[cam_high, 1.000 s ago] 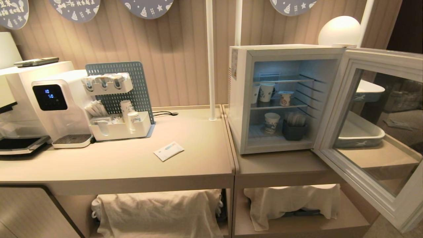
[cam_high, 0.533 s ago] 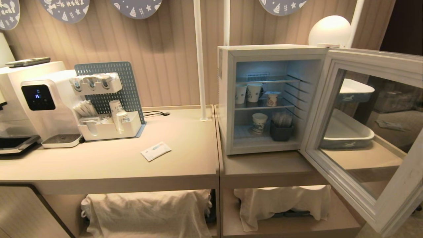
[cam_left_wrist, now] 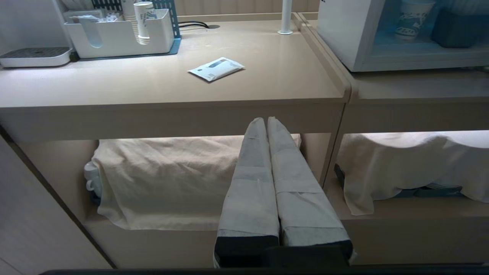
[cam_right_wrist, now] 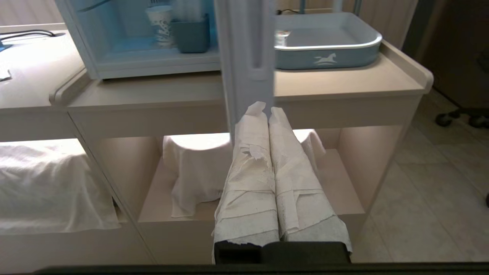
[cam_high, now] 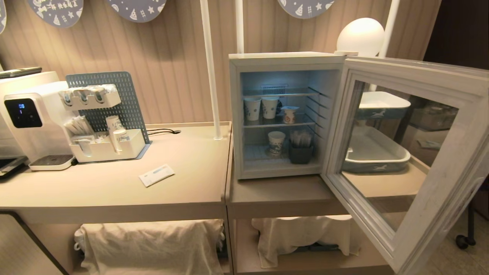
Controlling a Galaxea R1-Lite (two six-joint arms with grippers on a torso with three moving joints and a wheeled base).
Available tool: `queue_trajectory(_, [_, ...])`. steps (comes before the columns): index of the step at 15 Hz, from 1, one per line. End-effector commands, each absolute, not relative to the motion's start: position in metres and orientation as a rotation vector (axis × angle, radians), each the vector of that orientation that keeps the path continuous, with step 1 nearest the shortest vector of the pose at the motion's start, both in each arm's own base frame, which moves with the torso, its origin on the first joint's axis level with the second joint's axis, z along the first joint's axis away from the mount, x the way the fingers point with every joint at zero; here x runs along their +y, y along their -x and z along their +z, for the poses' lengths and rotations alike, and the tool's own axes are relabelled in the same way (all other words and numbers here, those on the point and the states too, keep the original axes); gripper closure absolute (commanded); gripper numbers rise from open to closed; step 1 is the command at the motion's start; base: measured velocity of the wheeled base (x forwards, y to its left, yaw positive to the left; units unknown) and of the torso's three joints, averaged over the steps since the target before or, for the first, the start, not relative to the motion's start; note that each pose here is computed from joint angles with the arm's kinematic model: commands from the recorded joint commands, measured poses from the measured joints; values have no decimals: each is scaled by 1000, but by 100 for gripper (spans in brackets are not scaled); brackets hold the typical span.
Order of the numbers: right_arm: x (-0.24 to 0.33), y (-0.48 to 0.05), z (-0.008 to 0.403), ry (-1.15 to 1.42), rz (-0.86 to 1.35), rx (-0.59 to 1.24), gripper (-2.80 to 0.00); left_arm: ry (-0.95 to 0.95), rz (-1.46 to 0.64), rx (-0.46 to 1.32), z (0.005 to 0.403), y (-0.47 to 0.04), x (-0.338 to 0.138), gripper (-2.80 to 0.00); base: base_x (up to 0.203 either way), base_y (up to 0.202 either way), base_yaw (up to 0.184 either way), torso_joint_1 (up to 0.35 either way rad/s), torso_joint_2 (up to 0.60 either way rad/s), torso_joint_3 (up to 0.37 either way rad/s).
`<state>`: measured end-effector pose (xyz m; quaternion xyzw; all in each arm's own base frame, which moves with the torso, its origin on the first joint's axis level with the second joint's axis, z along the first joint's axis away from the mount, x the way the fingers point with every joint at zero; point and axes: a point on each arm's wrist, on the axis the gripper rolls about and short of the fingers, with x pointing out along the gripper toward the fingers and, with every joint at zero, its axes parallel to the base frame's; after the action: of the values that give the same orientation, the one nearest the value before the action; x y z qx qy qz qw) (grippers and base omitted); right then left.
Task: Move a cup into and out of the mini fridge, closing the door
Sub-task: Close the freezer door
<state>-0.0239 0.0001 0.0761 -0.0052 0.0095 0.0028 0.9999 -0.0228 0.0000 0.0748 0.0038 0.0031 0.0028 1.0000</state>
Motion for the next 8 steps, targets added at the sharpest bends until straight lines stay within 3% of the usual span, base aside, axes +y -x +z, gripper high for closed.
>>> queue_trajectory(1, [0,24,76,11,6,20,0,-8,6,9,74,23,0,0,0,-198,2,2,5,0])
queue_trajectory(8, [0,24,76,11,6,20,0,-8,6,9,74,23,0,0,0,-192,2,3,3,1])
